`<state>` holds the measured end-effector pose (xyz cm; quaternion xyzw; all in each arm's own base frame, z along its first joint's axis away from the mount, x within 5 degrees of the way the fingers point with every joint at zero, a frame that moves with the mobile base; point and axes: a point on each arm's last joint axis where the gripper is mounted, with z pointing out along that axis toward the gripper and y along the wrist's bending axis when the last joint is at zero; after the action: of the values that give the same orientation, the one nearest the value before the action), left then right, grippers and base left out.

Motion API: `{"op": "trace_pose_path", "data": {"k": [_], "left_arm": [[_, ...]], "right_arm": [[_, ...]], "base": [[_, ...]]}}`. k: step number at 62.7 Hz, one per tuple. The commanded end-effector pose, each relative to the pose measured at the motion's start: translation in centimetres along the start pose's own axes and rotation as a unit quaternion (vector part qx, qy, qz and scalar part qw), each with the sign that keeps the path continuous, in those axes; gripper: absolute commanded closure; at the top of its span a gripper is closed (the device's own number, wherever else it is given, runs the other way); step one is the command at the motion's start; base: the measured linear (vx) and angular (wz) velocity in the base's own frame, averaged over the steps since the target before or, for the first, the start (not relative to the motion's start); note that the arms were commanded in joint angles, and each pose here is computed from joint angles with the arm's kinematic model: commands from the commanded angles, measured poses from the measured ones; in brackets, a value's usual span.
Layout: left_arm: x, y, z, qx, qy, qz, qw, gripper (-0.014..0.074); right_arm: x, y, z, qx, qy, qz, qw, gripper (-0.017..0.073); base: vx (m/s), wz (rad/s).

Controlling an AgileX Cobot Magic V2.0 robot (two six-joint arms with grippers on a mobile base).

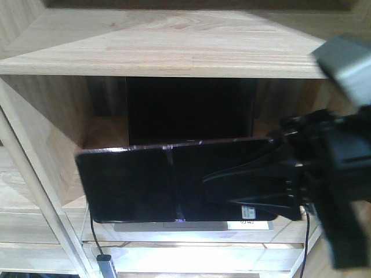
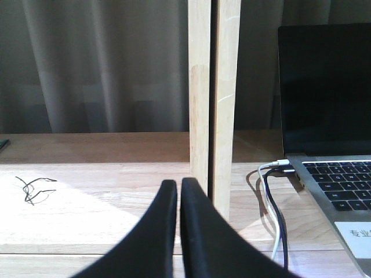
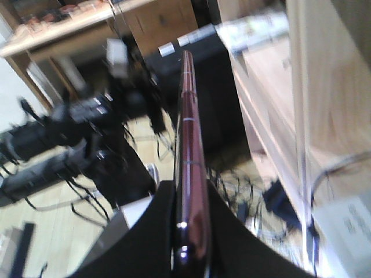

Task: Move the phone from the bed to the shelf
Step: 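Raise the phone with the right gripper above the upper shelf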

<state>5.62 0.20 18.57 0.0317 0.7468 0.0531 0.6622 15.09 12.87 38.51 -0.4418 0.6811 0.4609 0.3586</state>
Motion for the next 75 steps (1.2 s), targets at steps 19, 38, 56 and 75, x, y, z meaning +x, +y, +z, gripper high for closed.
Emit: {"op": "trace_pose_path", "data": {"k": [19,38,56,75], "left_arm": [[-1.4,0.2,-0.3,-0.005,-0.053,-0.007,0.999,0.0592],[-1.4,0.2,-0.3,-0.005,-0.053,-0.007,0.999,0.0592],[-1.4,0.2,-0.3,-0.005,-0.053,-0.007,0.999,0.0592],[-1.4,0.2,-0.3,-0.005,-0.053,-0.007,0.999,0.0592]], "right_arm": [[-6.4,3.9,-3.6,0.064,-0.118,-0.062,0.989,0.0561],[-10.7,3.5,-4.8,0.123,-0.147,-0.111,0.975,0.0561],[-14.6,0.0,-3.8,0.121,-0.154,-0.117,0.974,0.0561],[-18.5,-4.6,-1.8,0.092,-0.187,-0.110,0.972,0.0561]], "base": [[0.00,0.00],[0.00,0.00],[0.00,0.00],[0.00,0.00]]}}
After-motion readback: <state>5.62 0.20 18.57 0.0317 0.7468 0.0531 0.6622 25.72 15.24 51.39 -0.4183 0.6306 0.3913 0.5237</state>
